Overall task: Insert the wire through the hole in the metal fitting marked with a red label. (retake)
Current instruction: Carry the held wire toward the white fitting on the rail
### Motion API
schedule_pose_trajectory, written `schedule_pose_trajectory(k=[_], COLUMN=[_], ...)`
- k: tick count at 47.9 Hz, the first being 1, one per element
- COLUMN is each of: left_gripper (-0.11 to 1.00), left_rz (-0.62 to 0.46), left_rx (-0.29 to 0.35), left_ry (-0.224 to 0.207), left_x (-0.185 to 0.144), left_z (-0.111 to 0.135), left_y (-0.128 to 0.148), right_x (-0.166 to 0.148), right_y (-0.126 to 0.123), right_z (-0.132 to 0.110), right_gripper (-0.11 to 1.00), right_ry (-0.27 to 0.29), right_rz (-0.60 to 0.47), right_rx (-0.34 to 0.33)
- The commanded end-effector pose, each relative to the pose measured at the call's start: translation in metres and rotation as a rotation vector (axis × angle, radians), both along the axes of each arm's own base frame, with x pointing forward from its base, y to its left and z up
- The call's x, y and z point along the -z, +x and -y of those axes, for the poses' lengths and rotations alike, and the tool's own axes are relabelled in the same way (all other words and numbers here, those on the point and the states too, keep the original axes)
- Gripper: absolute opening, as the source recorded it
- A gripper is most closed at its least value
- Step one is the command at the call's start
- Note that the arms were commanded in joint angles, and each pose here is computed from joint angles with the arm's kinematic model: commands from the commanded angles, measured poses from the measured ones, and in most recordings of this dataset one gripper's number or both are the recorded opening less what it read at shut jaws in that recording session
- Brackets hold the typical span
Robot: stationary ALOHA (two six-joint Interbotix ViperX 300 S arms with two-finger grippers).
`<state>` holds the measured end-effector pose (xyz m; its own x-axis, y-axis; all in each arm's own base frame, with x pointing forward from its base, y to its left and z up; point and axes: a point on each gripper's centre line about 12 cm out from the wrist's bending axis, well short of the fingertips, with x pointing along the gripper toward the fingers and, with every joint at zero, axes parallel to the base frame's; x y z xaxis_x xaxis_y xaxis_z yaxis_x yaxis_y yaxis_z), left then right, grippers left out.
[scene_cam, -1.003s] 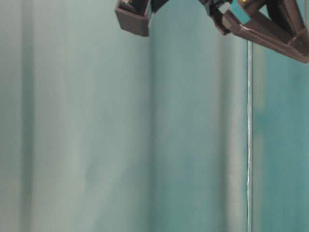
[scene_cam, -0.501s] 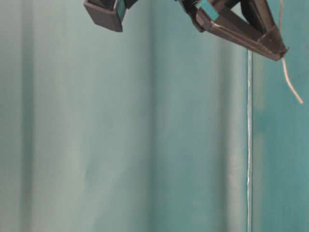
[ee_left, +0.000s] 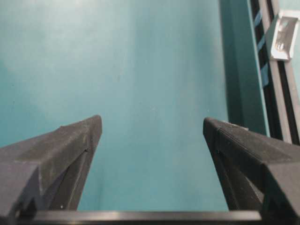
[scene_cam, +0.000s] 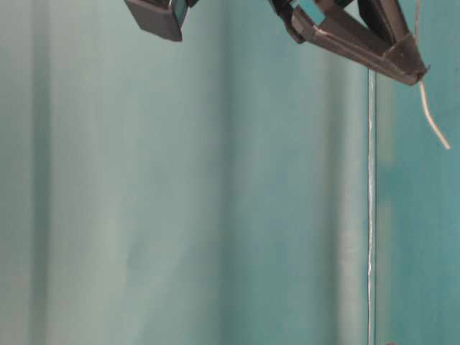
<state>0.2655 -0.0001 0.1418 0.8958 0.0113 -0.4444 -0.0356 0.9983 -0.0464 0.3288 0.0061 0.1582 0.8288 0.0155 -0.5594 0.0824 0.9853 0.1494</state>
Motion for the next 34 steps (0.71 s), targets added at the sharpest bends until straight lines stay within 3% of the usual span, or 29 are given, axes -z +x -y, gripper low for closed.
schedule_pose_trajectory(k=[1,12,34], left_gripper=[0.77,0.77,0.77], left_rz=[0.043,0.051,0.184], left_rx=[-0.008,-0.016,0.045], left_ry=[-0.012,-0.058,-0.056], left_x=[-0.002,0.013,0.027], left_z=[0.0,0.005,0.022], left_y=[0.001,0.006,0.019], right_x=[-0.009,-0.007,0.002], right_y=[0.0,-0.005,-0.024], right_z=[-0.004,-0.015,-0.029], right_gripper=[0.02,0.02,0.02], right_ry=[0.008,0.016,0.068], right_rz=[0.049,0.108,0.259], right_rx=[-0.006,-0.037,-0.031])
